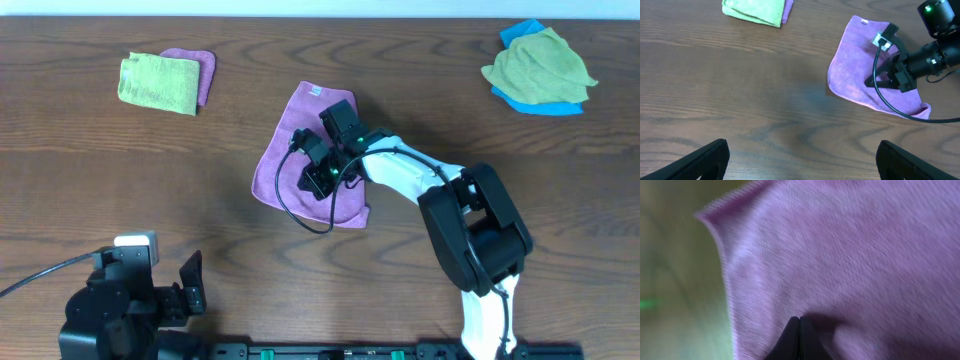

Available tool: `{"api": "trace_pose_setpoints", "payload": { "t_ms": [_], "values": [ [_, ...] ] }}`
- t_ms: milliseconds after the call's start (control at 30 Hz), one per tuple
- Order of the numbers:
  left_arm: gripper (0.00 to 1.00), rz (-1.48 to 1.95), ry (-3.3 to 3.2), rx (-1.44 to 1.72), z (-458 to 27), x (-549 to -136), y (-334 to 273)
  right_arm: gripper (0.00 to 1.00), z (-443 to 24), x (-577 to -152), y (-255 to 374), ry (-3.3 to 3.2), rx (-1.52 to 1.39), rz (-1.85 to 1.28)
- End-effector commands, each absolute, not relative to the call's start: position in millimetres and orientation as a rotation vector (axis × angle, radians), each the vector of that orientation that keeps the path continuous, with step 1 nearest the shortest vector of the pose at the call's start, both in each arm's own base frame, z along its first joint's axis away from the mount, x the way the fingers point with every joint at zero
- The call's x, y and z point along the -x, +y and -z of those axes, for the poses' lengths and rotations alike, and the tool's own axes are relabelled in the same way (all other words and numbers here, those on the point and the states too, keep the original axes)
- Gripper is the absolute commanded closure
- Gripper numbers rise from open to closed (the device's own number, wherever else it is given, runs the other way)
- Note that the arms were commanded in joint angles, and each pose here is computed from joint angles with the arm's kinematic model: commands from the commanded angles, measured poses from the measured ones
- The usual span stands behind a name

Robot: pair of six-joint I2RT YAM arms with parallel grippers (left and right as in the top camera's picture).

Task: Fold the cloth
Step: 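Drag the cloth up-right with the right gripper to straighten it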

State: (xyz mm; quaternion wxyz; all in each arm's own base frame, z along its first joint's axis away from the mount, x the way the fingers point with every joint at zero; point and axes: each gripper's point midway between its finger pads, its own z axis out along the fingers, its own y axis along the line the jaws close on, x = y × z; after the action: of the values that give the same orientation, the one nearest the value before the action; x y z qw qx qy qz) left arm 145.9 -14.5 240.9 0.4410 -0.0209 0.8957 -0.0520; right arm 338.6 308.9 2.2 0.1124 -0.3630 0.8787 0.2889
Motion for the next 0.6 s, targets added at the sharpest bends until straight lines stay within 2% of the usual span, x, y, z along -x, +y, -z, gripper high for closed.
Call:
{"api": "trace_pose_setpoints", "payload": {
  "t_ms": [0, 167, 400, 567],
  "values": [
    [0.05, 0.127, 2.238, 0.062, -236.2, -147.1, -14.0, 0.99, 15.5, -344.9, 289.0, 2.645, 1.037, -0.704],
    [0.05, 0.174, 2.287, 0.022, -230.8, -153.6, -24.4, 0.99, 8.8, -367.6, 271.6, 2.673, 0.914, -0.651],
    [0.05, 0.262, 2.332, -0.09, -227.8, -177.4, -46.1, 0.99, -55.6, -426.0, 266.6, 2.552, 0.905, -0.542],
    [0.05, 0.26, 2.335, -0.154, -226.8, -202.1, -53.3, 0.99, -91.3, -437.3, 267.4, 2.523, 0.921, -0.507]
  ]
}}
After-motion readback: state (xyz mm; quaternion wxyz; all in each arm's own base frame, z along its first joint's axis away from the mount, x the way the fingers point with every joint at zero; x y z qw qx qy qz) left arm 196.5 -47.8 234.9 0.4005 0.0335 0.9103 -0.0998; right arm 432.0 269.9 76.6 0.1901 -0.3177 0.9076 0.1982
